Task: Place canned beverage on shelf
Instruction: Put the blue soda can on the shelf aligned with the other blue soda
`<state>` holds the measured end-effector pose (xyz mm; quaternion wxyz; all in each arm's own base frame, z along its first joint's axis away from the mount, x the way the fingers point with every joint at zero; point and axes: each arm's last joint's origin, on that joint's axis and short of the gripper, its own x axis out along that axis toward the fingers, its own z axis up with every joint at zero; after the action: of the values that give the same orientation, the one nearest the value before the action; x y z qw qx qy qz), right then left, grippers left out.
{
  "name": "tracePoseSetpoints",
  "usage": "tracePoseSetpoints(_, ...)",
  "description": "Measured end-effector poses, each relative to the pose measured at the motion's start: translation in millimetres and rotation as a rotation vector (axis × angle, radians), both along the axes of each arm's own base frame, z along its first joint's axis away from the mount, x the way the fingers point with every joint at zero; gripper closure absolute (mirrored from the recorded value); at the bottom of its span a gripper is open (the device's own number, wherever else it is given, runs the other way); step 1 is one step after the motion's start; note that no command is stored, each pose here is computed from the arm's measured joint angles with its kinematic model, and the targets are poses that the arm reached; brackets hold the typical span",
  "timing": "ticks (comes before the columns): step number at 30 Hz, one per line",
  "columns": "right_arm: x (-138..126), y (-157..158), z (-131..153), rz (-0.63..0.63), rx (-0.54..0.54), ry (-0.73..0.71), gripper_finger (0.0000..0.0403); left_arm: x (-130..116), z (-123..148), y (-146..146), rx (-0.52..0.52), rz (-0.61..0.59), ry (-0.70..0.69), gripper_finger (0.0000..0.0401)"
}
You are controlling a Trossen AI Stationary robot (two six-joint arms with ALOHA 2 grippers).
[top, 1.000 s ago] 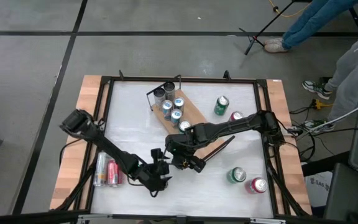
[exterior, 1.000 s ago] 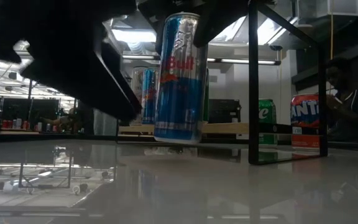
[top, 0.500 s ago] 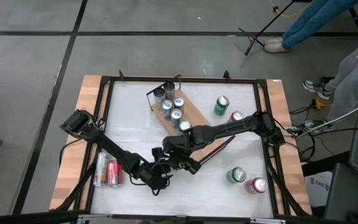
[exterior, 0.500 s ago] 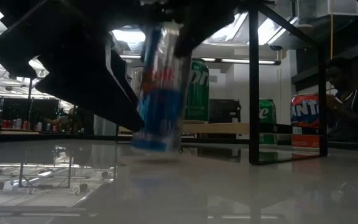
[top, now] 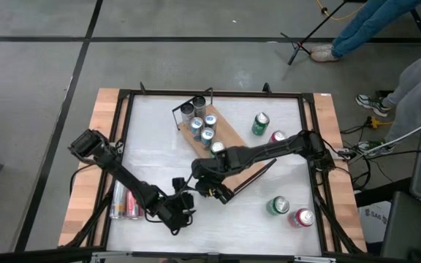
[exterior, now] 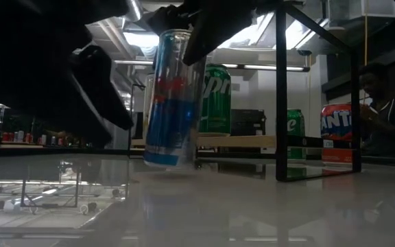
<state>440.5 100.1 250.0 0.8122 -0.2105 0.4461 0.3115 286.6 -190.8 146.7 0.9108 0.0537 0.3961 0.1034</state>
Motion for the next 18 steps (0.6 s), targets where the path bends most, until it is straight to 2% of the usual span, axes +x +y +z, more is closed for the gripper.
tracePoseSetpoints(18, -0.3, -0.1, -8.1, -0.001, -0.002, -0.003, 0.0152, -2.2, 0.7, -2.8, 0.016, 0.003, -0.015, 0.0007)
